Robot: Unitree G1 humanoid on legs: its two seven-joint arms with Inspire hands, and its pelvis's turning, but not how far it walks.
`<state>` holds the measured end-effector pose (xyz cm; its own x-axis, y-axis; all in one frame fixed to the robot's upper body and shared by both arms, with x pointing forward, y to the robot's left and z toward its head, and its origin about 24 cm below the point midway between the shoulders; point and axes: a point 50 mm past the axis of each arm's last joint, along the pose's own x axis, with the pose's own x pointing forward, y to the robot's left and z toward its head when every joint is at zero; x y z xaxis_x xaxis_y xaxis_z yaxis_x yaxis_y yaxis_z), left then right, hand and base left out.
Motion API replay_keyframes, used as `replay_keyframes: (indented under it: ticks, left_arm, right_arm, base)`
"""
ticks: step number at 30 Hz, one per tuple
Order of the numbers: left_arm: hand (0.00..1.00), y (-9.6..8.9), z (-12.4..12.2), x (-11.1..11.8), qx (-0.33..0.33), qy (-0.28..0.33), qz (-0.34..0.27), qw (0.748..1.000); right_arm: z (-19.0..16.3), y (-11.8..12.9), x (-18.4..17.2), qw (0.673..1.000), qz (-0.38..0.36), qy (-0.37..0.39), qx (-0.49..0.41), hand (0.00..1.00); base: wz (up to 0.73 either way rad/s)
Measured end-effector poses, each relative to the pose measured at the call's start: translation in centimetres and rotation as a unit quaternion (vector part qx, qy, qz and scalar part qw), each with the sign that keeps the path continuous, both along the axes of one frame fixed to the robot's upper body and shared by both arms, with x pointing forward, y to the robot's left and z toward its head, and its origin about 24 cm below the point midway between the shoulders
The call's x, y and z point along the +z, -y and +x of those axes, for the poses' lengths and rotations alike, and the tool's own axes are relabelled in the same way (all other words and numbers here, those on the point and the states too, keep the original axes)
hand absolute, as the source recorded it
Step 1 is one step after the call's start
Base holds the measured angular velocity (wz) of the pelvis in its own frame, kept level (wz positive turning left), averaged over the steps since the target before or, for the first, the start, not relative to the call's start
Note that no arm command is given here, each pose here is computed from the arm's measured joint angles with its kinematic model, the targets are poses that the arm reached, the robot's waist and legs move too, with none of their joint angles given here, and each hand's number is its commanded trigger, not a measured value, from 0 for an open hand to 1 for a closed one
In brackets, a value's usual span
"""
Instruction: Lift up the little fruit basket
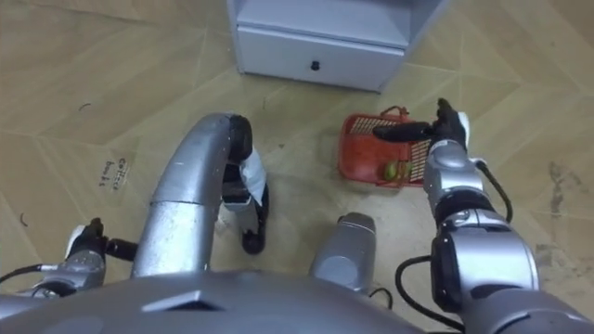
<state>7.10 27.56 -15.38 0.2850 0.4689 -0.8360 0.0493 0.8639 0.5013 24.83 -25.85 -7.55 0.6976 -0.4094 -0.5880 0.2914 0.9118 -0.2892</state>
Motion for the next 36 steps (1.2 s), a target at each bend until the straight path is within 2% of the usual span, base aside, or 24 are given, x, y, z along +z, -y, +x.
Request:
replay_keyframes:
  ticks: [6,12,14,18,28,36]
  left_arm:
    - [0.0,0.0,-1.8,-0.3,-0.007,-0.027,-0.002,1.0]
    - [0.0,0.1,-2.9,-0.4,-0.012,-0.042,-0.007,0.999]
    - [0.0,1.2,-2.7,-0.8,-0.018,-0.039,-0.027,0.999]
    - [0.0,1.4,-2.4,-0.8,-0.035,-0.033,-0.043,0.998]
    - [0.0,2.2,-2.5,-0.9,-0.082,-0.035,-0.063,0.994]
    - [0.0,2.2,-3.5,-1.0,-0.048,-0.034,-0.076,0.995]
  right_arm:
    - [1.3,1.4,2.2,0.998,-0.04,0.053,-0.011,0.0]
    - [1.3,2.0,2.6,0.996,-0.06,0.059,-0.013,0.0]
    - [1.5,2.4,2.9,0.996,-0.067,0.061,-0.011,0.0]
    - [1.3,2.4,2.8,0.996,-0.072,0.054,-0.002,0.0]
    - [0.9,2.3,2.0,0.998,-0.055,0.031,0.014,0.0]
    - [0.8,1.9,1.7,0.999,-0.037,0.026,0.015,0.0]
  base:
    - [0.06]
    - [0.04]
    - [-0.12]
    - [0.0]
    - [0.0]
    - [0.01]
